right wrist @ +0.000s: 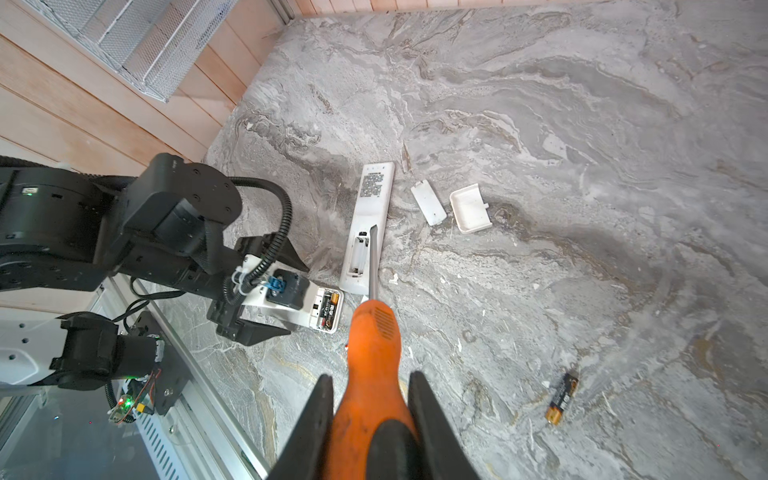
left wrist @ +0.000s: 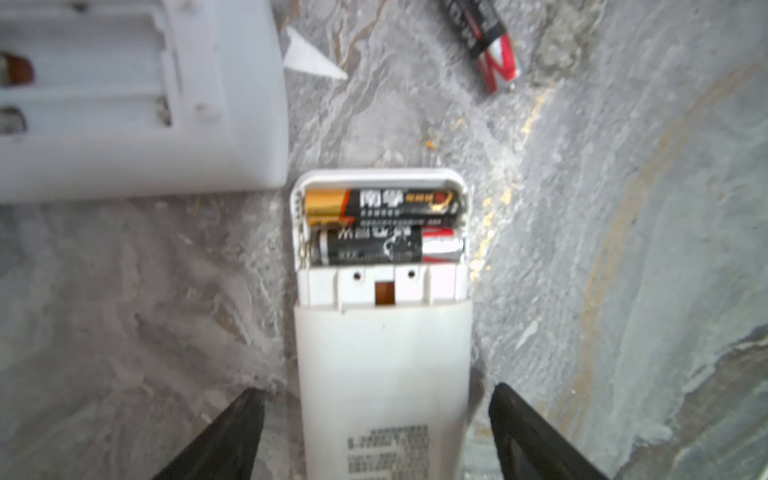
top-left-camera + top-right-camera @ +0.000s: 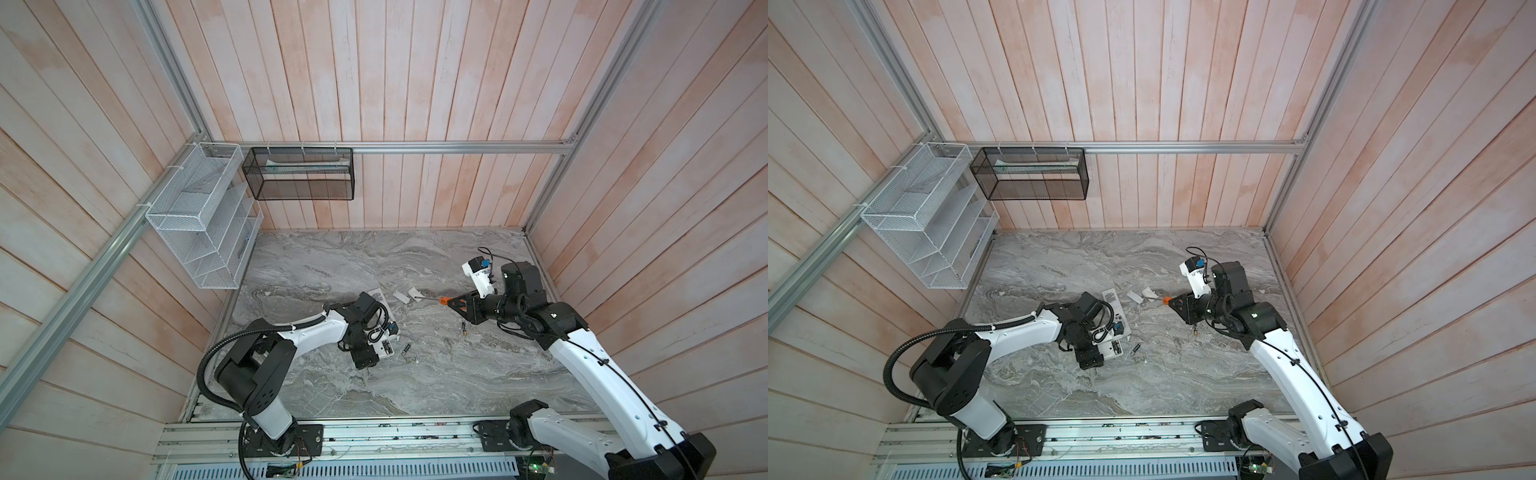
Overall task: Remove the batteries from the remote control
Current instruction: 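Raise the short remote with the left gripper toward the screwdriver tip, then pry the gold-topped battery out with the screwdriver in the right gripper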
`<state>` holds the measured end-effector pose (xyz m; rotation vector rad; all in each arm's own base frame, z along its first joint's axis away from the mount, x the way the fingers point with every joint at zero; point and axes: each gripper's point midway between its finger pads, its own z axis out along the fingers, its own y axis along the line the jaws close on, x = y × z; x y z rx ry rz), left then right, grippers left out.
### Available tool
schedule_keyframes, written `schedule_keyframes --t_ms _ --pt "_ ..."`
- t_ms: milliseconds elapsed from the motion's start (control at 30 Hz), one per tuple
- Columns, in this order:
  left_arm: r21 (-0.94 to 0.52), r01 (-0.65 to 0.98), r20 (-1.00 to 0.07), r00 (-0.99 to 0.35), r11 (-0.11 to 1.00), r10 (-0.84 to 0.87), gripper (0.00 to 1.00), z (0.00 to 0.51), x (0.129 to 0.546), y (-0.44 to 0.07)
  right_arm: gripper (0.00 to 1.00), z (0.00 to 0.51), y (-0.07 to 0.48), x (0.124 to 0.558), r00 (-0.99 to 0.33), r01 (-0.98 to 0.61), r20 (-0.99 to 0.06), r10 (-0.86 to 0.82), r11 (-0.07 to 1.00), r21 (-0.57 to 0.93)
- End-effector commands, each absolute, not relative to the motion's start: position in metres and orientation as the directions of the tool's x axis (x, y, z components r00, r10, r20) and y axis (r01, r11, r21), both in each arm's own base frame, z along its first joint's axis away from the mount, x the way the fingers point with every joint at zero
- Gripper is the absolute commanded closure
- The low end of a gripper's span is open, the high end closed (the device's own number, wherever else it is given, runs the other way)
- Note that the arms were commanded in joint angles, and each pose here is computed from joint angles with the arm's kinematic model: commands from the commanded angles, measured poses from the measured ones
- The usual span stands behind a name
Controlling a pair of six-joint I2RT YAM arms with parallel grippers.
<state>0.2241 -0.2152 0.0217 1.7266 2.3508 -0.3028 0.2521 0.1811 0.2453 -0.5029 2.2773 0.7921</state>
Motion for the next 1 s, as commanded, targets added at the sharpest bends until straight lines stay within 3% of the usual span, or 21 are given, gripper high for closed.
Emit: schedule_keyframes --t_ms 0,133,300,567,800,967 --pt "-0.018 0.962 -0.299 -0.264 0.271 0.917 0.12 0.021 0.219 -0.208 0.97 0.242 0.190 0.232 -0.713 -0.607 -0.667 -0.216 0.667 0.433" --pt "-0.005 0.969 -0.316 -0.236 0.247 0.919 0.13 0.019 0.214 -0.205 1.00 0.226 0.212 0.216 -0.685 -0.696 -0.657 -0.316 0.550 0.462" --pt "0.030 0.969 -0.330 -0.221 0.244 0.918 0.18 0.016 0.213 -0.200 1.00 0.206 0.247 0.193 -0.510 -0.857 -0.687 -0.518 0.377 0.352" --pt "0.031 0.973 -0.357 -0.204 0.230 0.911 0.28 0.017 0.211 -0.203 1.00 0.165 0.250 0.202 -0.387 -0.922 -0.642 -0.662 0.298 0.249" --pt "0.002 0.976 -0.353 -0.205 0.219 0.913 0.48 0.014 0.210 -0.207 1.00 0.157 0.248 0.207 -0.268 -0.960 -0.672 -0.690 0.248 0.128" --pt "-0.003 0.977 -0.345 -0.203 0.215 0.916 0.52 0.013 0.210 -0.207 1.00 0.148 0.246 0.205 -0.246 -0.967 -0.663 -0.707 0.227 0.117"
